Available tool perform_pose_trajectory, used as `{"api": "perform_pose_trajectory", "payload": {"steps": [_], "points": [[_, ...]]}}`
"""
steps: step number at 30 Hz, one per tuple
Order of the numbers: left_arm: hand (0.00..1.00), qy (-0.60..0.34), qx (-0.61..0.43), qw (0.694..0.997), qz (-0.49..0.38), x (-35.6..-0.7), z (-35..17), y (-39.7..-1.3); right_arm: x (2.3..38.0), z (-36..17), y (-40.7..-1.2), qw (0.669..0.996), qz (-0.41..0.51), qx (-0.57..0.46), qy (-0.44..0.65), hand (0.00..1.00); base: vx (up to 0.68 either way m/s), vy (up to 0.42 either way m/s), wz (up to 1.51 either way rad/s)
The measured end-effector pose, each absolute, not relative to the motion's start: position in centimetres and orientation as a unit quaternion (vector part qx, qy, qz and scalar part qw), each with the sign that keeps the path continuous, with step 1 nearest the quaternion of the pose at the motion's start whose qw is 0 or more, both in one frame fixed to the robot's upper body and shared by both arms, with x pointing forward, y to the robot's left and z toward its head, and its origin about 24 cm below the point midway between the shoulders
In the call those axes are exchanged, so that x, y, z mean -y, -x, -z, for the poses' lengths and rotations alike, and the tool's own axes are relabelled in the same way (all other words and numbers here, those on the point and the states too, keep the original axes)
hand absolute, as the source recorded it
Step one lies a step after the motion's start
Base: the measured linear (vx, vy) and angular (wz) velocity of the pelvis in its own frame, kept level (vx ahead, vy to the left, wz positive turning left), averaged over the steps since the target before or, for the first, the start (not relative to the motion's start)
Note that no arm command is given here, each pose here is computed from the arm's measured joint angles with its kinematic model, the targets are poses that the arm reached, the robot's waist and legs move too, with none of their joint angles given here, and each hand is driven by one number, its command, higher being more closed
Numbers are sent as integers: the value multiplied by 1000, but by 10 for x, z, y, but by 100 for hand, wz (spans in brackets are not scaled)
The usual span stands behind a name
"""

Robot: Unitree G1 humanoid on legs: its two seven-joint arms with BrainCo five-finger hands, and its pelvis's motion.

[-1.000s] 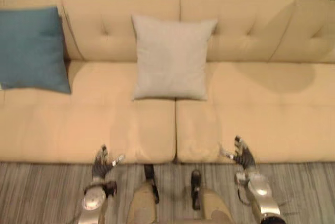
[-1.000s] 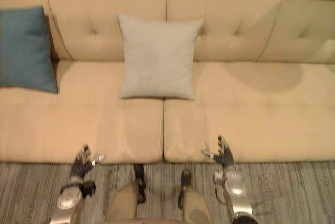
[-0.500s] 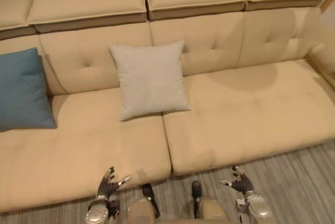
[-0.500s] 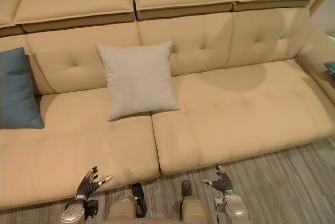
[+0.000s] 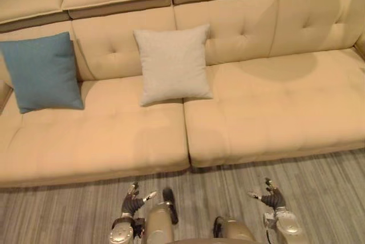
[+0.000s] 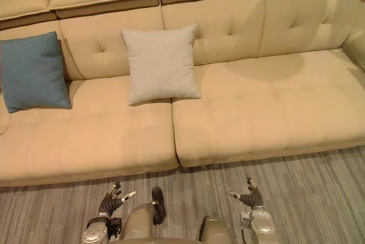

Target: Pick up cushions and gather them together orderly.

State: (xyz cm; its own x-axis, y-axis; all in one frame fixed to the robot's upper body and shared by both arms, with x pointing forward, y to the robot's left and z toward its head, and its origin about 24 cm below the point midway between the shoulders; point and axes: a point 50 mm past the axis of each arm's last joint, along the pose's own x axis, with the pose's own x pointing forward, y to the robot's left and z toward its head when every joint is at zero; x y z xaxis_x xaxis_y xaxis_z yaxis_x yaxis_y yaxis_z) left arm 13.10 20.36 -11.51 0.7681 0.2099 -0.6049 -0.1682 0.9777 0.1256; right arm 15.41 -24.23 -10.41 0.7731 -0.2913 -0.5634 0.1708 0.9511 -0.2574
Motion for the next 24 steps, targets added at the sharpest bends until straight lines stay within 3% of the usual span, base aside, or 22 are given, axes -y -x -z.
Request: {"api": "perform_pose_trajectory", "payload": {"steps": [12,19,24], "points": [[0,-34,-331,939,-91,-200,117,-132,245,106,-150,933,150,-318,74,0,-89,108,-63],[0,-51,-277,956,-80,-204,98,-155,237,86,-183,955,142,-255,59,0,34,62,-201],[0,-65,-232,969,-50,-197,82,-184,233,88,-184,954,134,-260,61,0,139,-77,-184]]}}
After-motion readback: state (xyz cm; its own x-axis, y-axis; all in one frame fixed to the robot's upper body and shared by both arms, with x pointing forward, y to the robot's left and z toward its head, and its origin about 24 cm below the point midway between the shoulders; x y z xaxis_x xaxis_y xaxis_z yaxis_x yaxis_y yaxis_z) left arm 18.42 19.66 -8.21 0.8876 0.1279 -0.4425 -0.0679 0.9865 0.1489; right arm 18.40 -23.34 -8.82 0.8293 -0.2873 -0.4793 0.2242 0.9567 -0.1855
